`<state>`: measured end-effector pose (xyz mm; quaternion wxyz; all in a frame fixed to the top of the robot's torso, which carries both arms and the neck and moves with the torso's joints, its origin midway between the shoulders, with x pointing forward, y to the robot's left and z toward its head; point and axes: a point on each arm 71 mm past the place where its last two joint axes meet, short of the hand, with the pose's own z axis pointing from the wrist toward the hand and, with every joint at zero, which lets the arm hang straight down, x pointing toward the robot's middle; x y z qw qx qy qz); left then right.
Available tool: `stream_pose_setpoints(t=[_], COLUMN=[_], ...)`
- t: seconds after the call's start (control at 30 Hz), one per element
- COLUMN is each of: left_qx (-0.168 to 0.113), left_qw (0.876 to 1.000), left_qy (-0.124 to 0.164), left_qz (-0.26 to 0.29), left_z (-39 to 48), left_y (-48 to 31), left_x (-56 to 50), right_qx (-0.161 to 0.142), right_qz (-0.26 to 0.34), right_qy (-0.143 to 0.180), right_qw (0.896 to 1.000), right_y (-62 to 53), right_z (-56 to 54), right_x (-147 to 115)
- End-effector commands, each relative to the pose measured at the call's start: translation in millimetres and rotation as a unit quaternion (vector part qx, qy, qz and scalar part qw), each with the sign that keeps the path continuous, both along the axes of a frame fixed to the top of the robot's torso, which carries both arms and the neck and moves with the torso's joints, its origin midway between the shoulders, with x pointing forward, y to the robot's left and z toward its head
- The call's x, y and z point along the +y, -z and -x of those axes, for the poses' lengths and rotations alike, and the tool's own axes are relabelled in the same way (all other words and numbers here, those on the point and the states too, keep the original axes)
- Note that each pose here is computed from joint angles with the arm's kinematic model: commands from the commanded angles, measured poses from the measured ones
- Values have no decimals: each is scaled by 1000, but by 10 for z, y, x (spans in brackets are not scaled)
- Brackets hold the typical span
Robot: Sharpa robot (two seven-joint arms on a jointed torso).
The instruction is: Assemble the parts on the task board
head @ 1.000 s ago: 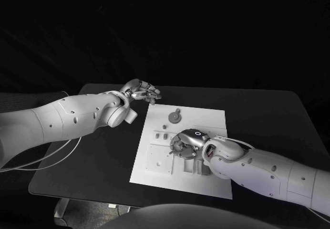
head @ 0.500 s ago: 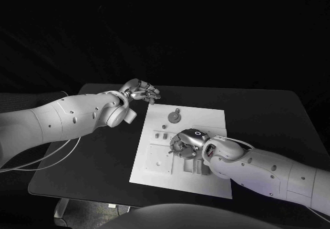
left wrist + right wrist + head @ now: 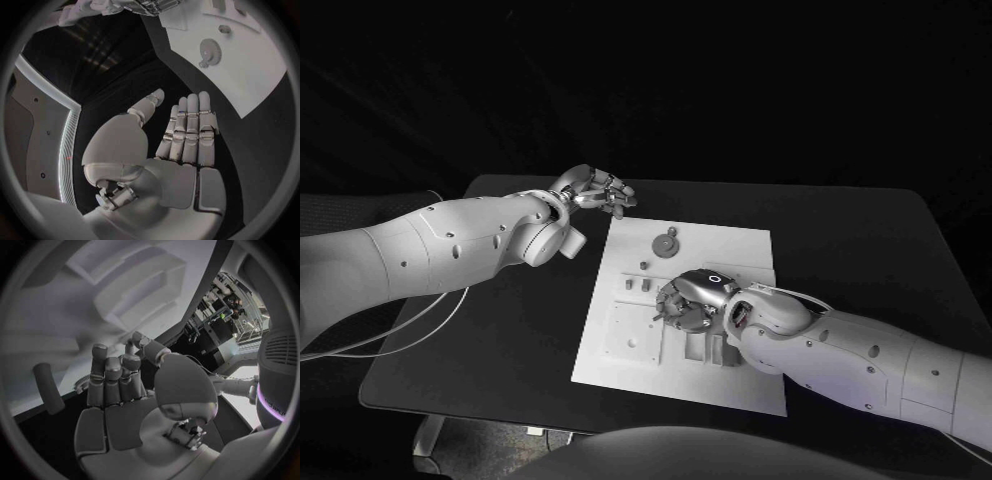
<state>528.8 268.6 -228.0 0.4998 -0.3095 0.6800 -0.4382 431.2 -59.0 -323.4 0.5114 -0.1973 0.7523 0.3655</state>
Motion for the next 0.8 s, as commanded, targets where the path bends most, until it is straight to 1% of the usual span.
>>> stream_pose_setpoints(t=[0.03, 0.2, 0.53, 0.8], left_qx=[-3, -2, -3, -3], left_qw=[1000, 1000, 1000, 1000], left_qy=[4, 5, 4, 4], left_qz=[1, 2, 1, 1], left_z=[-1, 0, -1, -3], left_y=[-13, -13, -19, -22], left_x=[-15, -18, -10, -9], right_qx=[-1, -5, -26, -30], right_qz=[8, 10, 13, 11], right_qy=[0, -1, -6, -9], right_qw=[1000, 1000, 1000, 999], right_y=[18, 17, 8, 2], right_z=[1, 2, -12, -9], right_x=[-9, -5, 2, 11])
